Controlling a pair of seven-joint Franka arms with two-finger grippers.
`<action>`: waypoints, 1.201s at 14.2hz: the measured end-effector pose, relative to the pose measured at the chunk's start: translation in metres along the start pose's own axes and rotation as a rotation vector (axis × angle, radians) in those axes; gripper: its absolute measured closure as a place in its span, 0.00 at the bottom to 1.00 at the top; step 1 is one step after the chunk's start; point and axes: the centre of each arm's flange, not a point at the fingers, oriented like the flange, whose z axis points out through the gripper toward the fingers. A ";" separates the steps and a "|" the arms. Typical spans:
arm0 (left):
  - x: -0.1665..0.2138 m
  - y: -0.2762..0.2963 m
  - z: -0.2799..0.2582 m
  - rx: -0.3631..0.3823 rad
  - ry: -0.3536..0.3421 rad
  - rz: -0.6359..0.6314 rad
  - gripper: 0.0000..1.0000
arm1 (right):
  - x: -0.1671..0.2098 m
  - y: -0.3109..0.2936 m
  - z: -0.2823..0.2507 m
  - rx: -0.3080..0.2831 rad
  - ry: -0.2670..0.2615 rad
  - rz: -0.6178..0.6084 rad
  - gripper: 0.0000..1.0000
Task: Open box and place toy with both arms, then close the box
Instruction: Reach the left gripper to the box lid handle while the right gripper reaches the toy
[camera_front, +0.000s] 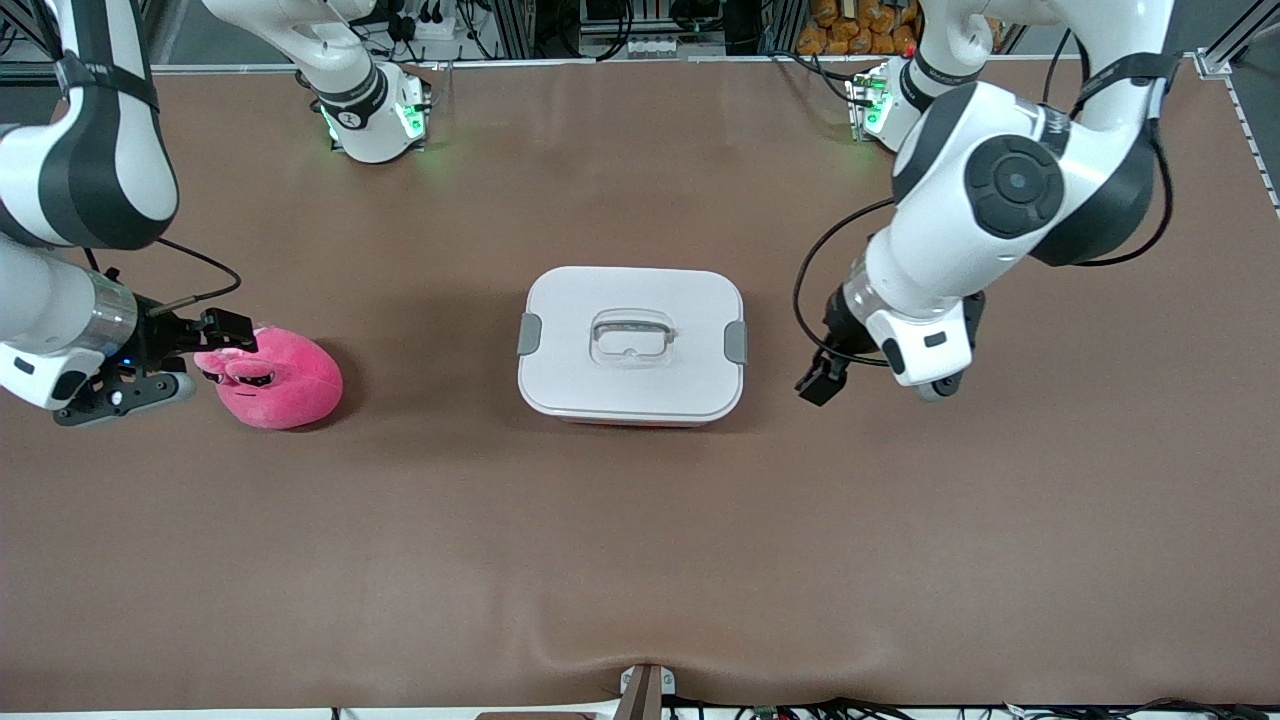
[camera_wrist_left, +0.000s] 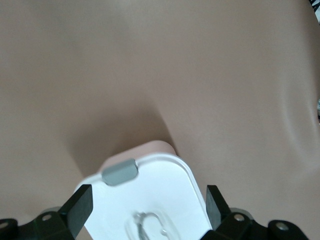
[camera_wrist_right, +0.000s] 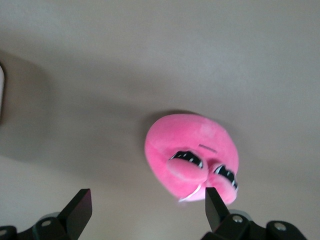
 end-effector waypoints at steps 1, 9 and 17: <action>-0.005 0.001 0.001 -0.004 -0.002 -0.018 0.00 | -0.003 0.009 0.009 -0.003 0.010 -0.046 0.00; -0.037 0.005 0.014 -0.032 -0.020 -0.201 0.00 | -0.027 0.011 0.042 -0.037 0.059 -0.307 0.00; -0.094 0.004 0.043 -0.028 -0.036 -0.339 0.00 | -0.036 0.023 0.073 -0.087 0.085 -0.667 0.00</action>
